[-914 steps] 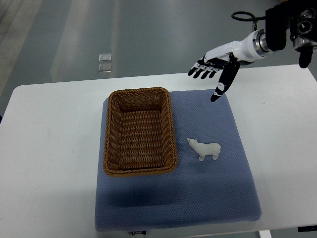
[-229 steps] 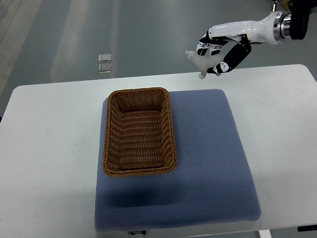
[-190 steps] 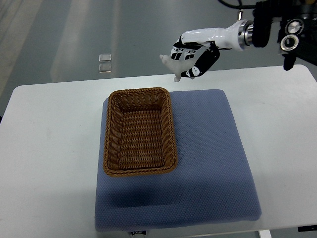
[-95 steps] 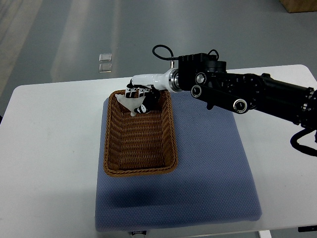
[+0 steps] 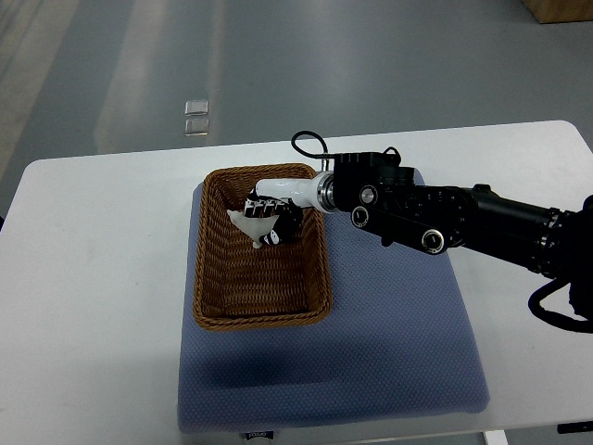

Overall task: Place white bear in brown basket with right hand
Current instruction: 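Lower the held bear into the brown wicker basket, then open the right hand and withdraw it above the basket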

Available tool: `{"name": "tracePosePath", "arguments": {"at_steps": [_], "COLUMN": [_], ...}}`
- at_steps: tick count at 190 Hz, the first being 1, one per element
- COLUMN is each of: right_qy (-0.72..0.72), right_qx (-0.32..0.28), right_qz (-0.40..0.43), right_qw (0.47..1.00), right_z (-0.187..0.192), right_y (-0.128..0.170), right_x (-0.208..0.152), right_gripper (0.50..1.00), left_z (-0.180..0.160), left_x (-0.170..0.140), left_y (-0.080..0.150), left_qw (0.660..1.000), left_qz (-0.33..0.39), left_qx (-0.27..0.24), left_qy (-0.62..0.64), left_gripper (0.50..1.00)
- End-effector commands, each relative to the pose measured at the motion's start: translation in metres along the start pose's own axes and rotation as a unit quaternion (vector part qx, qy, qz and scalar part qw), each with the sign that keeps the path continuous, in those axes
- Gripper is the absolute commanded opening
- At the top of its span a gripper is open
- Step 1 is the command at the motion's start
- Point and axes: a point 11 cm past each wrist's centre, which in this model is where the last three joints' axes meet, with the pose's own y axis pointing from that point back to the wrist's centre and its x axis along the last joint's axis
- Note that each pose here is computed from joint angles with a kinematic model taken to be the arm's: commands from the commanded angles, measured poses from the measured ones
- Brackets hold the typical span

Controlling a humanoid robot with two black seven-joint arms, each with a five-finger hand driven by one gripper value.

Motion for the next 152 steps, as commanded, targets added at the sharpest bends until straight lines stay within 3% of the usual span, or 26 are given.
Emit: {"name": "tracePosePath", "arguments": {"at_steps": [1, 20, 59, 71, 105, 128, 152], "right_qy": [-0.002, -0.001, -0.003, -0.006, -0.085, -0.199, -0.380], "right_qx": [-0.001, 0.000, 0.009, 0.020, 0.037, 0.081, 0.142], "right_qz": [-0.001, 0.000, 0.012, 0.032, 0.137, 0.231, 0.321], "right_qw": [1.000, 1.000, 1.000, 0.999, 0.986, 0.949, 0.856], "right_z": [0.001, 0.000, -0.008, -0.017, 0.001, 0.021, 0.059], "right_y": [0.000, 0.000, 0.002, 0.007, 0.043, 0.066, 0.092], "right_x": [-0.001, 0.000, 0.012, 0.031, 0.100, 0.128, 0.142], "right_gripper": [0.801, 0.856, 0.858, 0.858, 0.858, 0.858, 0.858], "left_z": [0.000, 0.000, 0.000, 0.000, 0.000, 0.000, 0.000], "left_x": [0.000, 0.000, 0.000, 0.001, 0.001, 0.001, 0.000], "left_y": [0.000, 0.000, 0.000, 0.000, 0.000, 0.000, 0.000], "left_qw": [1.000, 1.000, 1.000, 1.000, 1.000, 1.000, 1.000], "left_qz": [0.000, 0.000, 0.000, 0.001, 0.001, 0.001, 0.000], "left_qx": [0.000, 0.000, 0.000, 0.000, 0.000, 0.000, 0.000], "left_qy": [0.000, 0.000, 0.000, 0.000, 0.000, 0.000, 0.000], "left_gripper": [1.000, 1.000, 1.000, 1.000, 1.000, 1.000, 1.000]}}
